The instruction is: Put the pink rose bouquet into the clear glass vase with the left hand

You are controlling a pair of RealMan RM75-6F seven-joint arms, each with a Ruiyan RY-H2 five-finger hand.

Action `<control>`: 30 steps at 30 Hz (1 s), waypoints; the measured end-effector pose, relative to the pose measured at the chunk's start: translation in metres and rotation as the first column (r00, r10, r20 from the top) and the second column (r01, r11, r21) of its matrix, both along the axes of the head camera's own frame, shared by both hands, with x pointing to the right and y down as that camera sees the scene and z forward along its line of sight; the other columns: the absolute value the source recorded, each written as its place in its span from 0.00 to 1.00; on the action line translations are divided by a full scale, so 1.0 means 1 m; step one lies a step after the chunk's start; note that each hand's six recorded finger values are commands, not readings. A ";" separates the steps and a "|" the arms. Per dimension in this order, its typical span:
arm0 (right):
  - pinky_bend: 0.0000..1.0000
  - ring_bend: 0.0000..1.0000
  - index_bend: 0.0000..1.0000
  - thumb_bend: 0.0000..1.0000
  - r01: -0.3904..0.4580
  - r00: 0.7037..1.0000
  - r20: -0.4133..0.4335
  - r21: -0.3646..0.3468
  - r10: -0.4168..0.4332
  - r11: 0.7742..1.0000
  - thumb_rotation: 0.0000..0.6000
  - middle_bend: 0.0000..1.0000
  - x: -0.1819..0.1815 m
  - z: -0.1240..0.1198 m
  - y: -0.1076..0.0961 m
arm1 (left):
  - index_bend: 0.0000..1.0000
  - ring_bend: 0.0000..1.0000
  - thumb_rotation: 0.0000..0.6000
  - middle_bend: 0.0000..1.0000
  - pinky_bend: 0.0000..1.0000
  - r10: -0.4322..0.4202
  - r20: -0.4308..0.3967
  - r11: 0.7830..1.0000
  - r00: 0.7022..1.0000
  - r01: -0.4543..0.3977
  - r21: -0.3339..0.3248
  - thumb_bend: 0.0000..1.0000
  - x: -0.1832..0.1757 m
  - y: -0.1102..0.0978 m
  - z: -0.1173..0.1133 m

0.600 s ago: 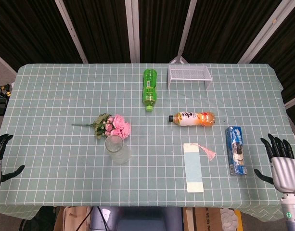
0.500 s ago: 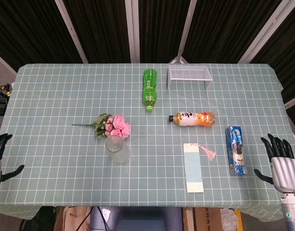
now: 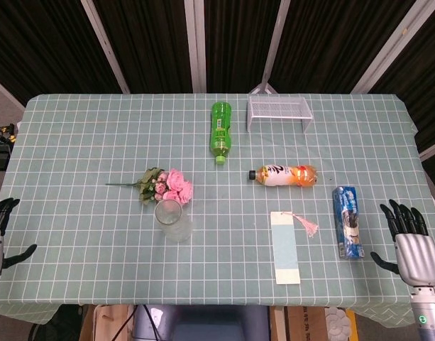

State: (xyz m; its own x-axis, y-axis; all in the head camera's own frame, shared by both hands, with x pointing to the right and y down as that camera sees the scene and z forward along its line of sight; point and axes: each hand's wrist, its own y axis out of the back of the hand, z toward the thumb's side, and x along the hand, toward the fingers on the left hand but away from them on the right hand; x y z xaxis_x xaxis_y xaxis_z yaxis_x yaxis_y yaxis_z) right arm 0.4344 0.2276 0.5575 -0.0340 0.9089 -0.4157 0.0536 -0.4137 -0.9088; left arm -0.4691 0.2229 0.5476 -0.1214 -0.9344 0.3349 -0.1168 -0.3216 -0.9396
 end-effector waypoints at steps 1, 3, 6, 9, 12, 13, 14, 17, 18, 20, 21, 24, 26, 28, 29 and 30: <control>0.00 0.00 0.09 0.19 -0.001 1.000 0.003 0.000 0.001 1.000 1.00 0.04 -0.001 0.000 0.000 | 0.14 0.00 1.00 0.11 0.04 0.003 -0.002 1.000 1.000 -0.003 -0.006 0.17 0.000 0.000 0.001; 0.00 0.00 0.09 0.19 -0.002 1.000 0.007 0.003 0.002 1.000 1.00 0.04 -0.001 -0.002 0.000 | 0.14 0.00 1.00 0.11 0.04 0.008 -0.010 1.000 1.000 -0.008 -0.011 0.17 0.001 -0.001 0.001; 0.00 0.00 0.09 0.19 -0.008 1.000 0.009 0.005 0.008 1.000 1.00 0.04 -0.001 -0.002 0.000 | 0.14 0.00 1.00 0.11 0.04 0.008 -0.017 1.000 1.000 -0.009 -0.023 0.17 0.001 -0.002 0.004; 0.00 0.00 0.09 0.19 -0.010 1.000 0.008 -0.005 0.010 1.000 1.00 0.04 0.000 -0.001 0.001 | 0.14 0.00 1.00 0.11 0.04 0.006 -0.016 0.999 1.000 -0.007 -0.039 0.17 0.001 -0.006 0.009; 0.00 0.00 0.09 0.19 -0.015 1.000 0.008 -0.018 0.015 1.000 1.00 0.04 0.001 0.002 0.001 | 0.12 0.00 1.00 0.11 0.04 0.035 -0.008 0.998 0.999 -0.036 -0.060 0.17 0.008 -0.017 0.016; 0.00 0.00 0.09 0.19 -0.015 1.000 0.007 -0.024 0.015 1.000 1.00 0.04 0.001 0.004 0.001 | 0.12 0.00 1.00 0.11 0.04 0.049 -0.007 0.997 0.999 -0.049 -0.066 0.17 0.011 -0.022 0.019; 0.00 0.00 0.09 0.19 -0.014 1.000 0.009 -0.029 0.014 0.999 1.00 0.04 0.000 0.005 0.001 | 0.11 0.00 1.00 0.11 0.04 0.067 -0.009 0.995 0.998 -0.068 -0.076 0.17 0.017 -0.031 0.022; 0.00 0.00 0.09 0.19 -0.009 1.000 0.012 -0.036 0.009 0.999 1.00 0.04 -0.002 0.007 0.001 | 0.10 0.00 1.00 0.10 0.04 0.104 -0.019 0.988 0.994 -0.106 -0.117 0.17 0.033 -0.055 0.034; 0.00 0.00 0.09 0.19 -0.009 1.000 0.011 -0.036 0.009 0.999 1.00 0.04 -0.002 0.007 0.001 | 0.10 0.00 1.00 0.10 0.04 0.114 -0.022 0.983 0.993 -0.116 -0.141 0.17 0.040 -0.065 0.039; 0.00 0.00 0.09 0.19 -0.010 1.000 0.010 -0.037 0.010 0.999 1.00 0.04 -0.003 0.007 0.001 | 0.10 0.00 1.00 0.09 0.03 0.129 -0.021 0.976 0.991 -0.131 -0.173 0.17 0.051 -0.081 0.047; 0.00 0.00 0.09 0.19 -0.010 1.000 0.011 -0.039 0.011 0.999 1.00 0.04 -0.003 0.007 0.002 | 0.10 0.00 1.00 0.09 0.03 0.137 -0.020 0.971 0.990 -0.138 -0.193 0.17 0.057 -0.091 0.053; 0.00 0.00 0.09 0.19 -0.010 1.000 0.010 -0.043 0.010 0.999 1.00 0.04 -0.003 0.007 0.003 | 0.10 0.00 1.00 0.09 0.03 0.147 -0.019 0.958 0.989 -0.147 -0.244 0.17 0.073 -0.110 0.066; 0.00 0.00 0.09 0.19 -0.011 1.000 0.006 -0.044 0.011 0.999 1.00 0.04 -0.002 0.007 0.003 | 0.10 0.00 1.00 0.08 0.03 0.152 -0.020 0.951 0.988 -0.151 -0.271 0.17 0.082 -0.120 0.073; 0.00 0.00 0.09 0.19 -0.012 1.000 -0.001 -0.042 0.012 0.999 1.00 0.04 -0.002 0.007 0.002 | 0.09 0.00 1.00 0.08 0.03 0.154 -0.023 0.942 0.988 -0.154 -0.297 0.17 0.093 -0.129 0.081; 0.00 0.00 0.09 0.19 -0.013 1.000 -0.003 -0.041 0.013 0.999 1.00 0.04 -0.002 0.007 0.002 | 0.09 0.00 1.00 0.07 0.03 0.155 -0.024 0.939 0.988 -0.155 -0.308 0.17 0.098 -0.132 0.084; 0.00 0.00 0.09 0.19 -0.014 1.000 -0.005 -0.039 0.014 0.999 1.00 0.04 -0.001 0.007 0.002 | 0.09 0.00 1.00 0.07 0.03 0.164 -0.029 0.933 0.986 -0.165 -0.321 0.17 0.107 -0.137 0.089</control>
State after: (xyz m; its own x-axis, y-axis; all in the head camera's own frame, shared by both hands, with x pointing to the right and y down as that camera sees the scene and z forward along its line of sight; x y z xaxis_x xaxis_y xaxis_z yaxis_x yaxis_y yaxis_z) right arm 0.4330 0.2299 0.5641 -0.0490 0.8911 -0.4511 0.0554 -0.4485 -0.8921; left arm -0.3616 0.0855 0.6367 0.0255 -0.7836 0.6207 -0.0383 -0.6212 -0.7827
